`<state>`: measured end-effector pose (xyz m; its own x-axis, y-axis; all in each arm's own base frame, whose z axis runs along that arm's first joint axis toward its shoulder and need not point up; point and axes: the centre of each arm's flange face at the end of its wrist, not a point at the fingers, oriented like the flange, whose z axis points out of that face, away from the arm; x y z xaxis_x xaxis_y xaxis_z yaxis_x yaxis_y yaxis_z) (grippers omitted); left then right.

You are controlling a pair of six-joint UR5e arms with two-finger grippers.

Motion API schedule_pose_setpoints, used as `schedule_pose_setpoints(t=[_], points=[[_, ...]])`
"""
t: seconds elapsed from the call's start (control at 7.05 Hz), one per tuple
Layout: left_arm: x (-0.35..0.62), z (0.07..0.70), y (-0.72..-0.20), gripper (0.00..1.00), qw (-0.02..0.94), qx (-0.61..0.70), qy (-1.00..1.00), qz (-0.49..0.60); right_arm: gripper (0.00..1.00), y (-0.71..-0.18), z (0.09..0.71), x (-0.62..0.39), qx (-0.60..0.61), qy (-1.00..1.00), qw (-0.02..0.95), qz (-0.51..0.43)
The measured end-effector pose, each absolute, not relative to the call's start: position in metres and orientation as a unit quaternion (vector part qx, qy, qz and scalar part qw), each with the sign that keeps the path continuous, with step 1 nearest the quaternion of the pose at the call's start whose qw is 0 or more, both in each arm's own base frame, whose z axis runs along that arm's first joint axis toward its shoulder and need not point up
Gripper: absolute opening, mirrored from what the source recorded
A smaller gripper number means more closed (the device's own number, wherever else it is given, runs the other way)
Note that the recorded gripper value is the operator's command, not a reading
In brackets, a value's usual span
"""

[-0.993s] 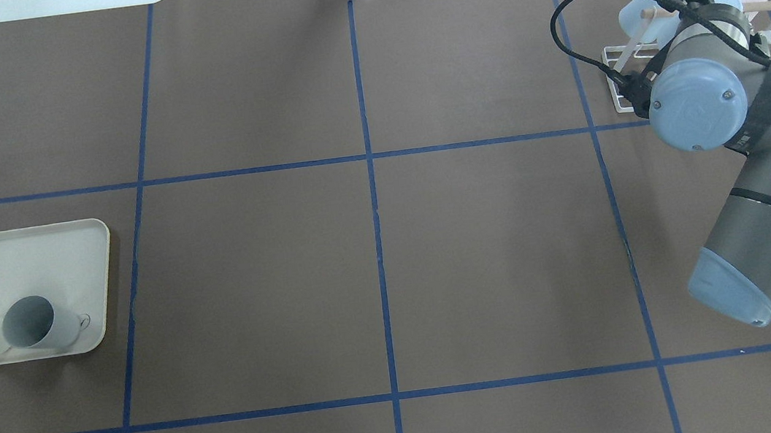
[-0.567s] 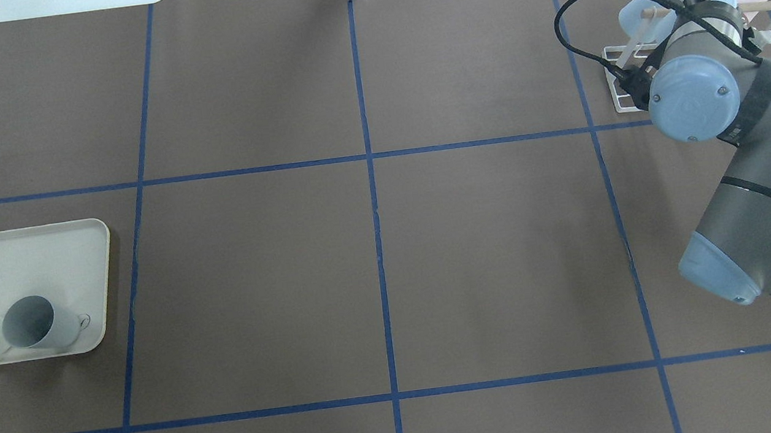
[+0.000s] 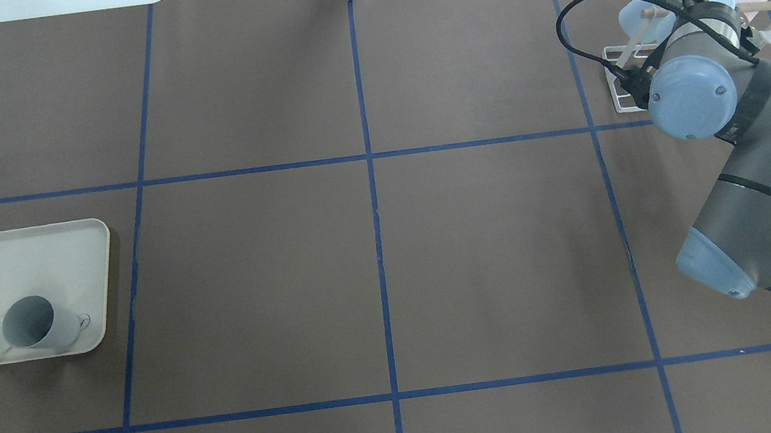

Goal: Transfer IKEA cup to right arm and place on rack

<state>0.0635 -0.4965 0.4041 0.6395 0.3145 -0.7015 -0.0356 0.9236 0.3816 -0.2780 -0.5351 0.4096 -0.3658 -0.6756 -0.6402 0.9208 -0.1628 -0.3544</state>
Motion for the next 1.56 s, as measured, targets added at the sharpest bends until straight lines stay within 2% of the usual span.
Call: schedule_pose_setpoints(t=[1.13, 1.28, 1.56], points=[[0.064, 0.407, -0.497, 1.0, 0.89, 0.167, 0.413, 0.098, 0.55, -0.531, 0.419, -0.299, 0.17, 0.358, 0.533, -0.747], [0.064, 0.407, -0.498, 1.0, 0.89, 0.167, 0.413, 0.098, 0.59, -0.53, 0.42, -0.301, 0.169, 0.357, 0.533, -0.748], [0.065, 0.408, -0.498, 1.0, 0.89, 0.166, 0.413, 0.098, 0.76, -0.53, 0.424, -0.304, 0.166, 0.357, 0.531, -0.751]])
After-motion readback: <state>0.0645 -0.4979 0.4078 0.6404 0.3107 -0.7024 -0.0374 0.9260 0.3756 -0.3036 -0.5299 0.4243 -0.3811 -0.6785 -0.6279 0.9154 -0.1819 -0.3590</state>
